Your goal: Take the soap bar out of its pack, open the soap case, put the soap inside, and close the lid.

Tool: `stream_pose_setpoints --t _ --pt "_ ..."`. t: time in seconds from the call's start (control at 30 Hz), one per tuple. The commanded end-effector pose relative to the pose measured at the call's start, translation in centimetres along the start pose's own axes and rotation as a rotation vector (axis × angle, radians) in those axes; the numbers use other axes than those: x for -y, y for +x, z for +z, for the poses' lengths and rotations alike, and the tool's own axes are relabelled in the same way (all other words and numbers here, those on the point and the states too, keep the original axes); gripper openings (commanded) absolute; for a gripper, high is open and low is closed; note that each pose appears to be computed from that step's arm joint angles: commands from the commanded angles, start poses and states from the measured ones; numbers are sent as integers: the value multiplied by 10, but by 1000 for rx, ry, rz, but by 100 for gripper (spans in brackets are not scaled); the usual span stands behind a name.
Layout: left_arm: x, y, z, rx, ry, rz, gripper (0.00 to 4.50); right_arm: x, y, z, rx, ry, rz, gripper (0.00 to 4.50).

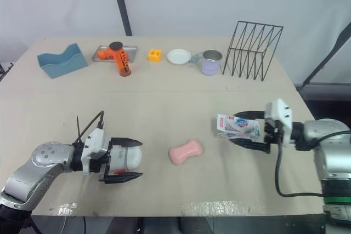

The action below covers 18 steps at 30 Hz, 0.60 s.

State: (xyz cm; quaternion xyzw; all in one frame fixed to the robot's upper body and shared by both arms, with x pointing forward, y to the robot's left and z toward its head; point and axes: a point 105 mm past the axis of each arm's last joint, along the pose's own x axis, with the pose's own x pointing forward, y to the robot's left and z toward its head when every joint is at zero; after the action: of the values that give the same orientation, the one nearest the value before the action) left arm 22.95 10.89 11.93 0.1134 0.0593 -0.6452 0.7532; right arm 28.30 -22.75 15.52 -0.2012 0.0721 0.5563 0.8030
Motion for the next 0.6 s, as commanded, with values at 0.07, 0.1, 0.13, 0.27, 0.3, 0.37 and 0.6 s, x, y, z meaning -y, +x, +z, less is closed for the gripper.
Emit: stream_pose_setpoints --t 0.07,0.1,0.13,0.27,0.3,0.37,0.6 --pt "-5 -8 10 8 48 31 450 -17 33 28 81 -59 130 441" --pt "-6 -10 10 7 49 35 450 -20 39 30 87 -63 149 441" --pt "-5 -13 10 3 51 37 450 -24 46 32 94 -65 173 441" --pt "-7 -28 8 -28 53 57 450 -37 68 41 127 -81 248 441" --pt "-9 -35 6 -48 58 70 450 -40 75 43 132 -90 268 441" --pt "-12 -44 3 -73 64 86 450 -45 83 45 134 -98 293 441" --pt "-21 -82 -7 -168 65 126 450 -50 102 45 115 -133 315 441"
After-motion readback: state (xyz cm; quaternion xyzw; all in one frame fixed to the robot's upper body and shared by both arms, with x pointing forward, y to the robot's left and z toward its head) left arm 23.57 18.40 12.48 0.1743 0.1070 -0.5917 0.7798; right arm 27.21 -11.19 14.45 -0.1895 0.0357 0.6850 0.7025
